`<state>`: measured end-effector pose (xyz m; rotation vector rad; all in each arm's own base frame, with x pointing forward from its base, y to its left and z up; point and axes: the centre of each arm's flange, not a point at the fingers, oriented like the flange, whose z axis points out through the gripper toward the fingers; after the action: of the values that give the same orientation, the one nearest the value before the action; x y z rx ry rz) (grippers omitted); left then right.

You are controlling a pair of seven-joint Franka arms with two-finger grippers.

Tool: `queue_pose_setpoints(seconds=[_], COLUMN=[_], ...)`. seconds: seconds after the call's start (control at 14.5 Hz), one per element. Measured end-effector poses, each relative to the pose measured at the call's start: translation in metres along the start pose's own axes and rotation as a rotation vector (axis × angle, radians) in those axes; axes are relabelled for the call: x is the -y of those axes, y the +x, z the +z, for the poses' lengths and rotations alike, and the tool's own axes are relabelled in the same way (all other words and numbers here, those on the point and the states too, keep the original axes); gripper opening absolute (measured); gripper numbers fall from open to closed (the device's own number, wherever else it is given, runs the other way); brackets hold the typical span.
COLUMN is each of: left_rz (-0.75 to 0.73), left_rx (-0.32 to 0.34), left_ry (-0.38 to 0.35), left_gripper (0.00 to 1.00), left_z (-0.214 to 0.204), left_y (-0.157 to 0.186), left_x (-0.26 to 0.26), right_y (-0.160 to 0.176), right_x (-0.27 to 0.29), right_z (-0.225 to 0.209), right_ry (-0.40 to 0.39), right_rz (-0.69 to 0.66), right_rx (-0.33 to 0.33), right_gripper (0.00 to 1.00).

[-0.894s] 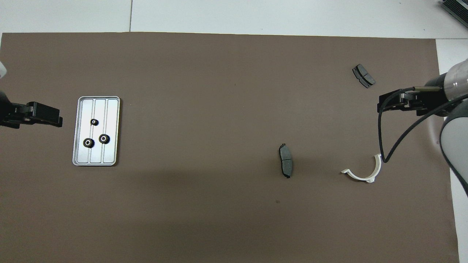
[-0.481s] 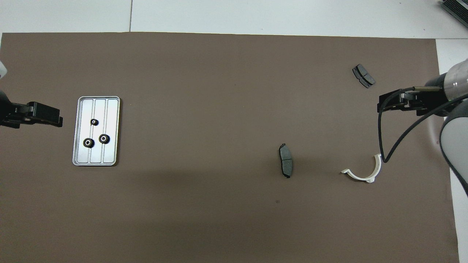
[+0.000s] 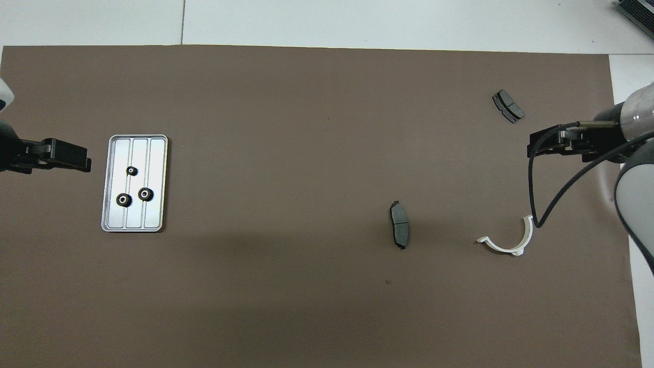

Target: Place bearing gear from tray to pile

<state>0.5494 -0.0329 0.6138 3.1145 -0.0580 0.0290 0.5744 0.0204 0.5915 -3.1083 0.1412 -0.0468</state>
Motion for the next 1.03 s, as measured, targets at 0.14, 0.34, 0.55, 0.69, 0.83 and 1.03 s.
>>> queue_pose_setpoints(seconds=[0.14,0.34,0.55,0.69,0.83,1.03], left_rz=[-0.02,-0.066,-0.095,-0.11,-0.114,-0.114], left_rx=[-0.017,-0.059,-0.102,-0.128,-0.119,-0.111], left_ry=[0.0,0.0,0.0,0.001,0.001,-0.004], left_gripper=[1.0,1.0,1.0,1.0,1.0,0.98], left_z=[0.017,0.077,0.152,0.192,0.223,0.263], left_y=[0.008,0.026,0.042,0.042,0.038,0.043], left_x=[0.011,0.038,0.056,0.065,0.067,0.066], right_y=[0.0,0.0,0.0,0.0,0.0,0.0], right_x=[0.0,0.0,0.0,0.0,0.0,0.0], right_z=[0.0,0.0,0.0,0.0,0.0,0.0], right_ry=[0.0,0.0,0.0,0.0,0.0,0.0], right_rz=[0.0,0.0,0.0,0.0,0.0,0.0], right_rx=[0.0,0.0,0.0,0.0,0.0,0.0], right_gripper=[1.0,1.0,1.0,1.0,1.0,1.0])
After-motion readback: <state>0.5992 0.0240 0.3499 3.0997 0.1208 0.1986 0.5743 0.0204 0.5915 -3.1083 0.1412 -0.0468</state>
